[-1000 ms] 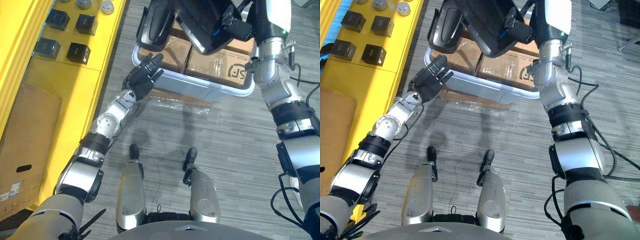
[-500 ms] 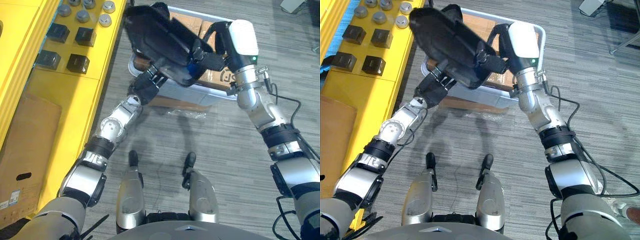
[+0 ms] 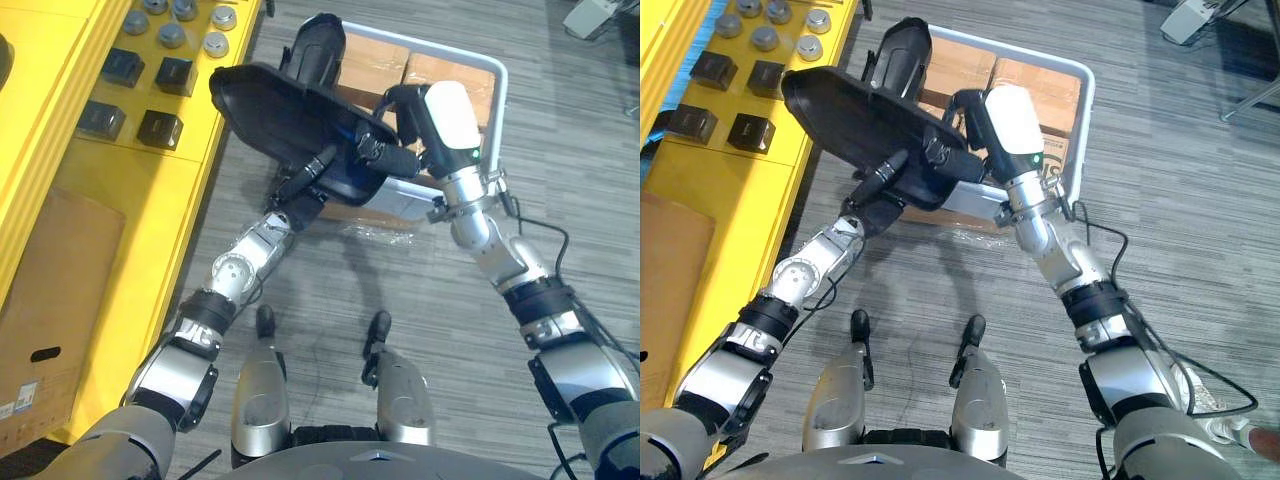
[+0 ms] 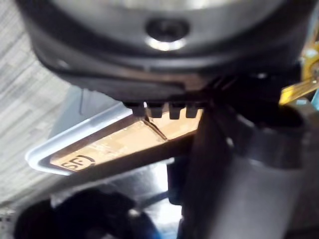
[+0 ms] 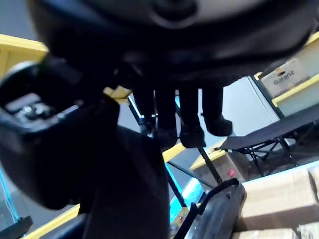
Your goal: Walk over and take three plastic housings, then place them on the shelf
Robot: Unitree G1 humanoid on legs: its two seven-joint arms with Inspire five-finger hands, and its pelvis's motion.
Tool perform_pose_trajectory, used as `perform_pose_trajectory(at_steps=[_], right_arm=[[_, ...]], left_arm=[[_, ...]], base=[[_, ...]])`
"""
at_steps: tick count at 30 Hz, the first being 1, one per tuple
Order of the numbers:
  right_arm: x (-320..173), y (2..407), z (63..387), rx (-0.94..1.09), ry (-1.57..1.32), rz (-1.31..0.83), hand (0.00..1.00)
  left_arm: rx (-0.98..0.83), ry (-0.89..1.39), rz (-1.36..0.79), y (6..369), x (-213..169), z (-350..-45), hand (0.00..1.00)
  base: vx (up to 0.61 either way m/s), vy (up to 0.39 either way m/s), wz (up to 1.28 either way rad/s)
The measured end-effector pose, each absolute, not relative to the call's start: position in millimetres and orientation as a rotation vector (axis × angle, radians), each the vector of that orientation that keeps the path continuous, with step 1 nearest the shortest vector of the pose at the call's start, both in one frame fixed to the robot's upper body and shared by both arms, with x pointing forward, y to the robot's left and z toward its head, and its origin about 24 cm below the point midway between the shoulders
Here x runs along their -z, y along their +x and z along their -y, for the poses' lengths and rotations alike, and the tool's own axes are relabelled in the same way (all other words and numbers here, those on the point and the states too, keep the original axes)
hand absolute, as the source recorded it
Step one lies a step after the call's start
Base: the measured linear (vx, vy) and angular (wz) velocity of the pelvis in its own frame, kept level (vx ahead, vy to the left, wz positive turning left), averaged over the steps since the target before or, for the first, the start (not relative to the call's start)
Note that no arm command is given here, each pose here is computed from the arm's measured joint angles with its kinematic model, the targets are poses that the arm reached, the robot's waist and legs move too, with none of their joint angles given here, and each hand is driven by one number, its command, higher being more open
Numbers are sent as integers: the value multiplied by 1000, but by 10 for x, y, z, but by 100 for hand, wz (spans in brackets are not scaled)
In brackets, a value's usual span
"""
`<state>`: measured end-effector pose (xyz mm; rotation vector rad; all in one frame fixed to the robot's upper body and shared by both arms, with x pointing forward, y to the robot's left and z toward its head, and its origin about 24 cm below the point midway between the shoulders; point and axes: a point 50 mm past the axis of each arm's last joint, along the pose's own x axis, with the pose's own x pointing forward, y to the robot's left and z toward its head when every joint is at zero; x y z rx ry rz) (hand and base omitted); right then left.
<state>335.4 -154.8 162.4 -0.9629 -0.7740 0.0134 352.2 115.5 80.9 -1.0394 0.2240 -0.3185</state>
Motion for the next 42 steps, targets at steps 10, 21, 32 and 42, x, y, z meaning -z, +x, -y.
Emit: perform_pose_trajectory(at_steps=[10, 21, 32, 42], right_arm=[[-882, 2968, 1446, -45, -702, 530, 0], [-512, 2593, 1410, -52, -604, 445, 0], [-280, 2325, 1464, -56, -584, 379, 100], [-643, 2250, 1492, -7, -129, 404, 100]], left_arm=[[144, -1308, -85, 3363, -612, -1268, 0], [215, -1085, -95, 3107, -334, -1204, 0], [273, -872, -39, 2945, -378, -1145, 0], [8, -294, 218, 2458, -701, -1374, 0]], base=[[-2, 4, -2], [22, 4, -7], [10, 1, -1], [28, 4, 7]])
